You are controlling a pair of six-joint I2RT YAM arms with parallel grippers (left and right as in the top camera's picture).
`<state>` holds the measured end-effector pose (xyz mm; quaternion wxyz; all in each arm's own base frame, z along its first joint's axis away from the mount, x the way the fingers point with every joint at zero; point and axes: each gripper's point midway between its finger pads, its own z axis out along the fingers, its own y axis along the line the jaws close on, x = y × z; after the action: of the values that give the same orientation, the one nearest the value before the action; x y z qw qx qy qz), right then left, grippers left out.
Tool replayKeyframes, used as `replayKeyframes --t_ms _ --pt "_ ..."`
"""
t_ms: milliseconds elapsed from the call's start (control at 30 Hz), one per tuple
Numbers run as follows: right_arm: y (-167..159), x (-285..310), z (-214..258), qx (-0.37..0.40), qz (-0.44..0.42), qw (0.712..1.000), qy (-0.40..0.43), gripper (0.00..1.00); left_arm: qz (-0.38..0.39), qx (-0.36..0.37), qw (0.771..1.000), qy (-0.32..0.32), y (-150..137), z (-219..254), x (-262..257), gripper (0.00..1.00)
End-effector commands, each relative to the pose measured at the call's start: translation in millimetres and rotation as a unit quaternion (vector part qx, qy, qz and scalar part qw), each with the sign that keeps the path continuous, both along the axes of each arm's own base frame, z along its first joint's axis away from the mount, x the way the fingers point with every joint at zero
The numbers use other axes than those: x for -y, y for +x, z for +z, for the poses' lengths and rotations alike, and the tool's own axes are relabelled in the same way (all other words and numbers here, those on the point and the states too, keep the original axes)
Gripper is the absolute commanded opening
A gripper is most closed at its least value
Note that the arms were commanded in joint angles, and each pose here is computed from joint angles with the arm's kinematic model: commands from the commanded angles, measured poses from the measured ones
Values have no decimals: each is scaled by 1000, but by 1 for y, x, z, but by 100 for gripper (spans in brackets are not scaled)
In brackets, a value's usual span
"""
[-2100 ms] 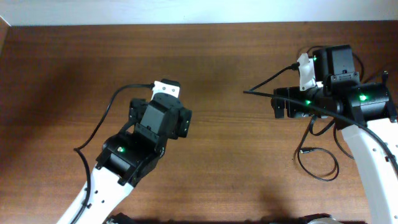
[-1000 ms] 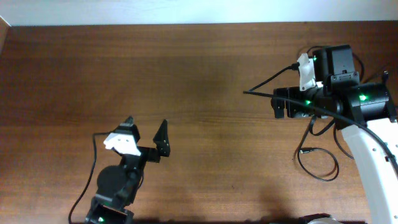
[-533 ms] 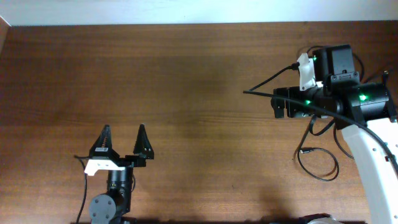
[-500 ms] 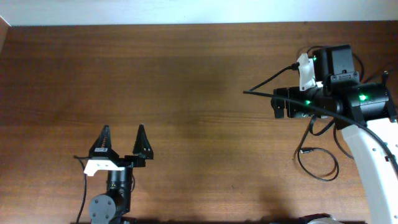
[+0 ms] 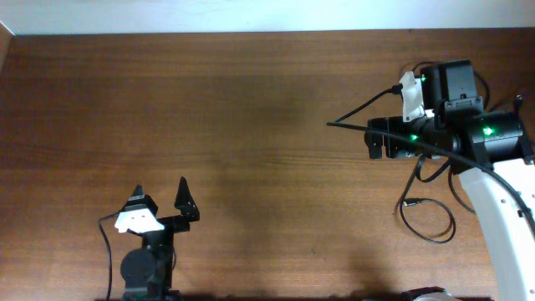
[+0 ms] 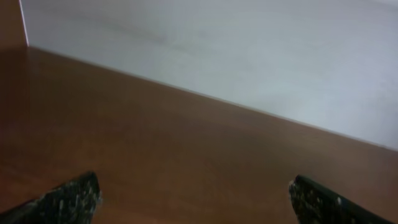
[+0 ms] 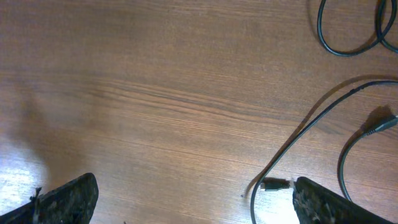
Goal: Untangle cables
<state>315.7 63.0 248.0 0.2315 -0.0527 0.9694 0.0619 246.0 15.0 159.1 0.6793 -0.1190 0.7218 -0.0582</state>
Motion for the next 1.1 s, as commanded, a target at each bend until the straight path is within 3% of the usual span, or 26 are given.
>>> replayKeyframes --t_ms 0,400,1067 --pt "1 -3 3 4 7 1000 0 99 -20 -7 999 28 0 -3 5 99" --pt "1 -3 3 4 7 1000 0 99 -28 -11 996 84 0 -4 7 99" --pt "1 -3 3 4 7 1000 0 99 -28 -10 996 87 0 -3 7 99"
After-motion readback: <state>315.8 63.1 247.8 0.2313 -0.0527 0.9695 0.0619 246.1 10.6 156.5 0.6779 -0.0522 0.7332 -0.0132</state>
